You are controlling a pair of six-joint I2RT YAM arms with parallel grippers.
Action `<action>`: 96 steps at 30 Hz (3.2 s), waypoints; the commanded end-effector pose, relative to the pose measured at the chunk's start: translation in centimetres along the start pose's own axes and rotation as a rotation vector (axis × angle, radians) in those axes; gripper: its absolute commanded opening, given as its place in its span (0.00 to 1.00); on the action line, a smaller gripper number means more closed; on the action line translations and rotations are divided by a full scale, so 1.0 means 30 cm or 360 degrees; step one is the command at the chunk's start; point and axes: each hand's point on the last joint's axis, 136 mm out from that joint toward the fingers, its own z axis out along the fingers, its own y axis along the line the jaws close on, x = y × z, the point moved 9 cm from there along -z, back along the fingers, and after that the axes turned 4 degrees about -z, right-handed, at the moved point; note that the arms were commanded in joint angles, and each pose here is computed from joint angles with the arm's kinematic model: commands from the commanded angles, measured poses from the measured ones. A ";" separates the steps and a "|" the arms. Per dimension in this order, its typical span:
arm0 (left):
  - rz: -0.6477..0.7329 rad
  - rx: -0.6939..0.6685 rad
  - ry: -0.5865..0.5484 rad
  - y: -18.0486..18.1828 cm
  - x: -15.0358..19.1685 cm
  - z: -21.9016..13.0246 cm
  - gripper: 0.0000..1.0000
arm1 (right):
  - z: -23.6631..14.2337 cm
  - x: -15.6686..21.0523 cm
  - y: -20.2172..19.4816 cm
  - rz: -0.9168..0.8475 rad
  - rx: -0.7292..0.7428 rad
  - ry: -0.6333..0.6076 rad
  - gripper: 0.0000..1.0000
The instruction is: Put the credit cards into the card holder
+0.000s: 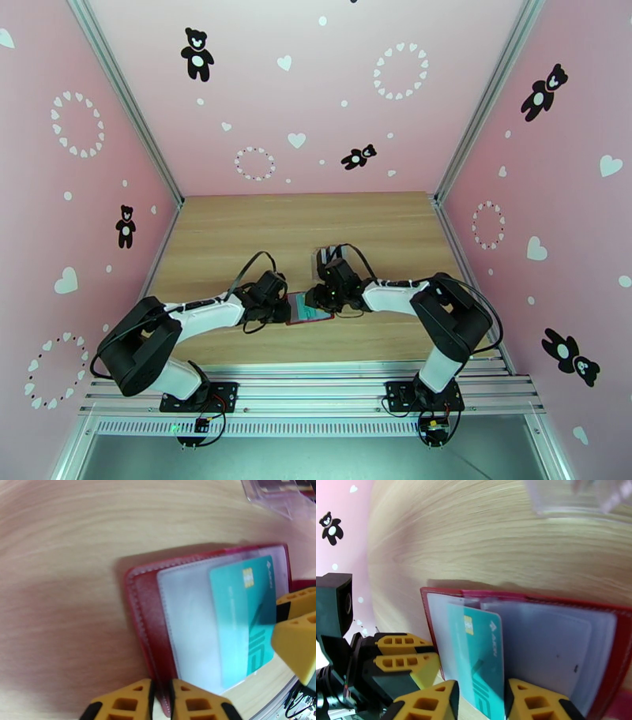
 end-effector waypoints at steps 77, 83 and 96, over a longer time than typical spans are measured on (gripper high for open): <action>-0.0096 -0.0080 0.0029 0.028 -0.079 0.024 0.19 | 0.028 -0.011 0.095 -0.0293 0.0481 0.0148 0.38; -0.0094 -0.0082 0.0034 0.031 -0.081 0.027 0.19 | 0.042 -0.025 0.110 -0.0305 0.0460 0.0159 0.38; -0.0089 -0.0087 0.0033 0.030 -0.087 0.026 0.19 | 0.015 -0.043 0.143 -0.0335 0.0442 0.0123 0.38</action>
